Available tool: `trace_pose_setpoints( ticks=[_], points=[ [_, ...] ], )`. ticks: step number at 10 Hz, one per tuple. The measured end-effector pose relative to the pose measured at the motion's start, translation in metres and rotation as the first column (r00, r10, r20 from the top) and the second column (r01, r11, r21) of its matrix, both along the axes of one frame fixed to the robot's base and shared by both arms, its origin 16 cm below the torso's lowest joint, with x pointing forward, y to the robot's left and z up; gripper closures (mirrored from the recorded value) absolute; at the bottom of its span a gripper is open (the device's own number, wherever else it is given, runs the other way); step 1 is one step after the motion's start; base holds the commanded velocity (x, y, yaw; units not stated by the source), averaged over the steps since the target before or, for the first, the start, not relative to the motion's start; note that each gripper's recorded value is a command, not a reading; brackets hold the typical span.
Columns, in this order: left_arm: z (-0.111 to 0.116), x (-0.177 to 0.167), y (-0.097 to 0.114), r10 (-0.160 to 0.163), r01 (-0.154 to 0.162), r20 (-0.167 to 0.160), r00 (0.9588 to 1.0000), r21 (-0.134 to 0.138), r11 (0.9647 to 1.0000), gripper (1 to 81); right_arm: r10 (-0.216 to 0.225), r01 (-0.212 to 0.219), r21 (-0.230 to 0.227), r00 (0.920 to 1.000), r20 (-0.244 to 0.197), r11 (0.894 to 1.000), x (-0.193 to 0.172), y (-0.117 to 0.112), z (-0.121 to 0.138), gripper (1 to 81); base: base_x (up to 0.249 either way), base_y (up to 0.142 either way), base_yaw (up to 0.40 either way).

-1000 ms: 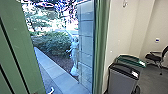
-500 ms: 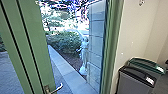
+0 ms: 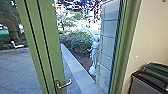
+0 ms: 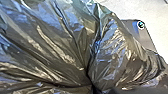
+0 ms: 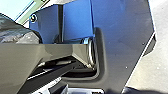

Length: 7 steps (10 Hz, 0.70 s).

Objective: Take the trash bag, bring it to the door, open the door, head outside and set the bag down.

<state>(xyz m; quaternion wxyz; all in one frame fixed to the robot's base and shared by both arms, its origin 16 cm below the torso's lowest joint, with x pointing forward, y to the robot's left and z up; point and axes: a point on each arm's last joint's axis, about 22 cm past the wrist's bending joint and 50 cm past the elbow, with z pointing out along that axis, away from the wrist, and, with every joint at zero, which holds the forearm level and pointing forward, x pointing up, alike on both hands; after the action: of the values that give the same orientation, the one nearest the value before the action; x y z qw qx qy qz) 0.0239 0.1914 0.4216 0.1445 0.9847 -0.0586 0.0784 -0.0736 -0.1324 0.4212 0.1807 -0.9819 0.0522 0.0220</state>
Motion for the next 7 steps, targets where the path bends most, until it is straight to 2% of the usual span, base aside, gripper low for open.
trace_pose_setpoints(
  ticks=[1, 4, 7],
  points=[
    [-0.0001, -0.0077, -0.0017, -0.002, 0.002, -0.012, 0.9999, -0.006, 1.0000, 81.1, 0.005, -0.005, -0.001, 1.0000, 0.006, 1.000, 0.0001, -0.0029, -0.0002, 1.0, 0.000, 0.000, 0.186],
    [0.0041, -0.0042, -0.0031, -0.007, 0.006, -0.014, 0.9999, -0.034, 0.9994, 81.1, 0.017, -0.016, 0.024, 0.9999, 0.000, 1.000, -0.0087, -0.0016, 0.0026, 1.0, 0.000, 0.000, 0.194],
    [0.0043, -0.0072, -0.0026, -0.007, 0.006, -0.018, 0.9998, -0.037, 0.9993, 81.1, 0.018, -0.019, 0.062, 0.9997, 0.014, 0.998, -0.0065, 0.0002, 0.0084, 1.0, 0.000, 0.000, 0.243]
  ],
)
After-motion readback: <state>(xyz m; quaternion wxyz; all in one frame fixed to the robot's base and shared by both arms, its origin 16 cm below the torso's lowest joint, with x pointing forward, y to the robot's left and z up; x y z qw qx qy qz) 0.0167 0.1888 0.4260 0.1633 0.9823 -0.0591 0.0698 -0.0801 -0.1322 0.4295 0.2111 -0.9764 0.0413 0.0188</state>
